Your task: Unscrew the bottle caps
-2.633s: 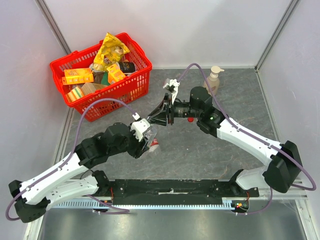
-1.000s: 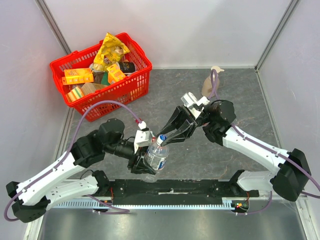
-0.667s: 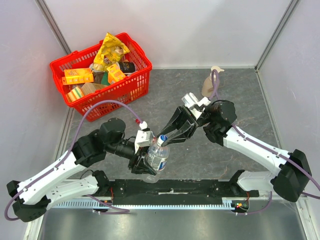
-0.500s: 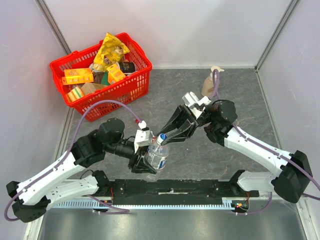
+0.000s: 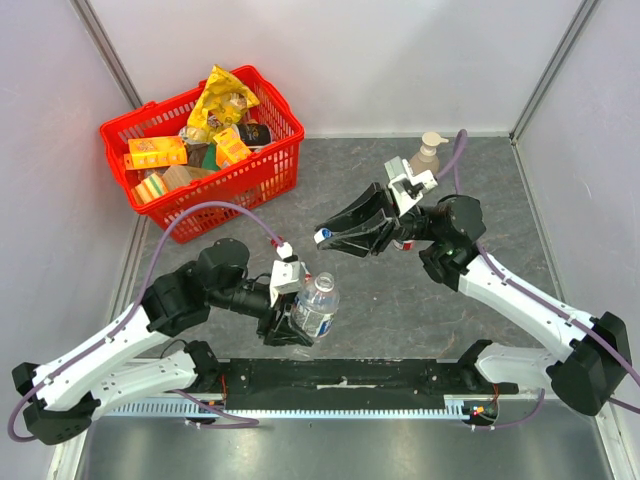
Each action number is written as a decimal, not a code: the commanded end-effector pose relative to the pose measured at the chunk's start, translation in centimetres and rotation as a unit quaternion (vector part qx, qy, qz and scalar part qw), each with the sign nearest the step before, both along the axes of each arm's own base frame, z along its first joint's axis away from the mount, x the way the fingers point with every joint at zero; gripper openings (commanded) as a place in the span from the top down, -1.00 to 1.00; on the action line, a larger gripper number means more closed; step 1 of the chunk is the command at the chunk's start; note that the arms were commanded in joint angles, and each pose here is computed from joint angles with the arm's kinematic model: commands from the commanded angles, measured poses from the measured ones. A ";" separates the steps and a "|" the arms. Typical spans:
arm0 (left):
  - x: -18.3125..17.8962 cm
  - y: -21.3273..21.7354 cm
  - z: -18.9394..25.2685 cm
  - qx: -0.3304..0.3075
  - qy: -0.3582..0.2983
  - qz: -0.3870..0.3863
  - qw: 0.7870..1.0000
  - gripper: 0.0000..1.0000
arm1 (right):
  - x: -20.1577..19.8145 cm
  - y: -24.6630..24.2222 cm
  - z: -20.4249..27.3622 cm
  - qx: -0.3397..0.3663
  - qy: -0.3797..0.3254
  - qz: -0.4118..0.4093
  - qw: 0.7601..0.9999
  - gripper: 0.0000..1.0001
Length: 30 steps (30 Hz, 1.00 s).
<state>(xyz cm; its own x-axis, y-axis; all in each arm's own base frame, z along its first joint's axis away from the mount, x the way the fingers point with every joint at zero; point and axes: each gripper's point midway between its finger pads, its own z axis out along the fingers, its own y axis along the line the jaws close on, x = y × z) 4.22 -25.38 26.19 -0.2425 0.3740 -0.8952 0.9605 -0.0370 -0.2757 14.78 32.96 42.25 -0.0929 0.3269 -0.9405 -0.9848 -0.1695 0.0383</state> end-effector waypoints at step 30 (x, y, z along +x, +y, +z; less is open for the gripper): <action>8.0 3.3 3.6 -0.072 -0.130 0.264 0.953 0.97 | 16.7 0.9 -19.0 -0.203 0.140 -0.344 0.906 1.00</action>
<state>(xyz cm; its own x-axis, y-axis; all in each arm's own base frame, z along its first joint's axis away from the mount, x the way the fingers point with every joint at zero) 11.03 -21.96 28.11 -0.1452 0.2083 -0.9672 0.9166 0.3964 -0.0522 29.31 33.79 25.45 -0.2857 0.0544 -0.9568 -0.8286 0.4875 0.2752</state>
